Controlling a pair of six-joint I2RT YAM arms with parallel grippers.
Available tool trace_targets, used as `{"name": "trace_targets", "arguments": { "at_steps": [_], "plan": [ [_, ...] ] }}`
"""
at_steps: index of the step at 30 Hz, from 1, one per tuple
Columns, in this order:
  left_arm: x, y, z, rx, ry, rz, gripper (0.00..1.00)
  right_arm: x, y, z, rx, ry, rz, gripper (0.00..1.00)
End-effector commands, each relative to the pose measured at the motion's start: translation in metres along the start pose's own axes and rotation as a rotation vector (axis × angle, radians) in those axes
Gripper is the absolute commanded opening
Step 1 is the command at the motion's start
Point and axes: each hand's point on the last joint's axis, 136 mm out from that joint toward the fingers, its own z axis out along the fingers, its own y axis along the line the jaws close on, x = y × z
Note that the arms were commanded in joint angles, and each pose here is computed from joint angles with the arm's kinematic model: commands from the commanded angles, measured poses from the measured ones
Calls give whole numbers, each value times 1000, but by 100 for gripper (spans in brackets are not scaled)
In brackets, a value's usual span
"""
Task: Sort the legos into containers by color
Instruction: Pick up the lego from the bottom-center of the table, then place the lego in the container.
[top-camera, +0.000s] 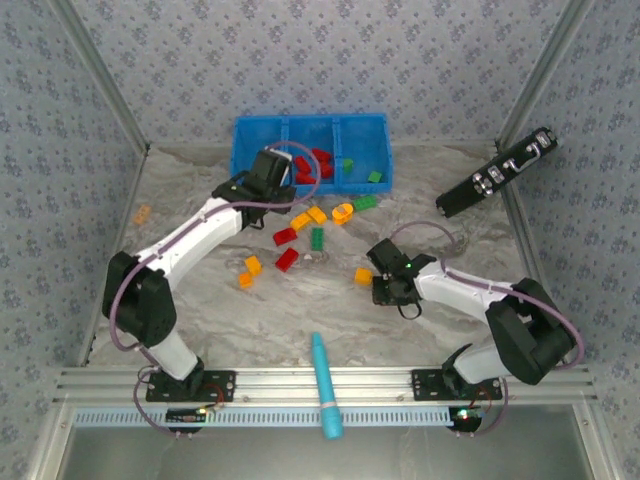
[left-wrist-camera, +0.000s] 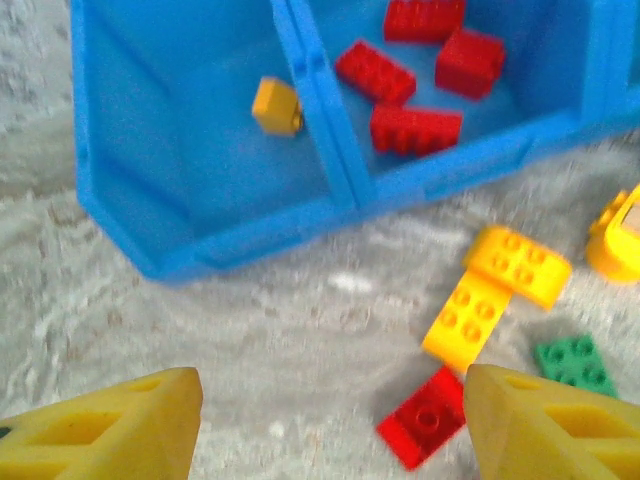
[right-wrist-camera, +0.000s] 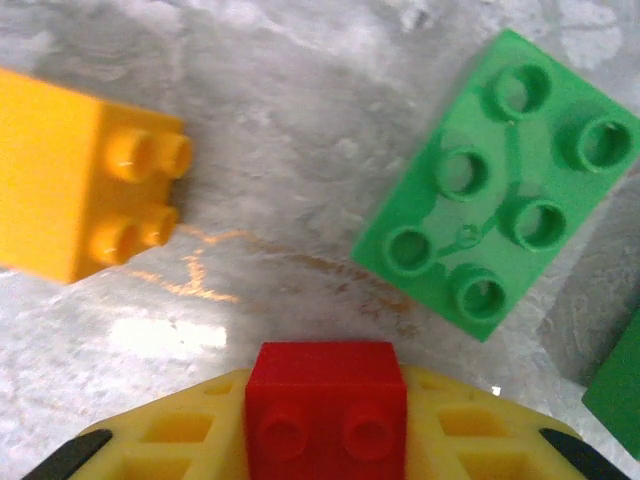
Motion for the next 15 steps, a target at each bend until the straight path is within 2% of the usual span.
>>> {"name": "trace_targets", "arguments": {
  "at_steps": [1, 7, 15],
  "plan": [
    [23, 7, -14, -5, 40, -13, 71, -10, 6, -28, -9, 7, -82, 33],
    [65, 9, -28, 38, 91, 3, 71, -37, 9, -82, -44, -87, -169, 31],
    [99, -11, -34, 155, 110, 53, 73, -122, 13, -142, -38, -283, -266, 31]
  ]
}}
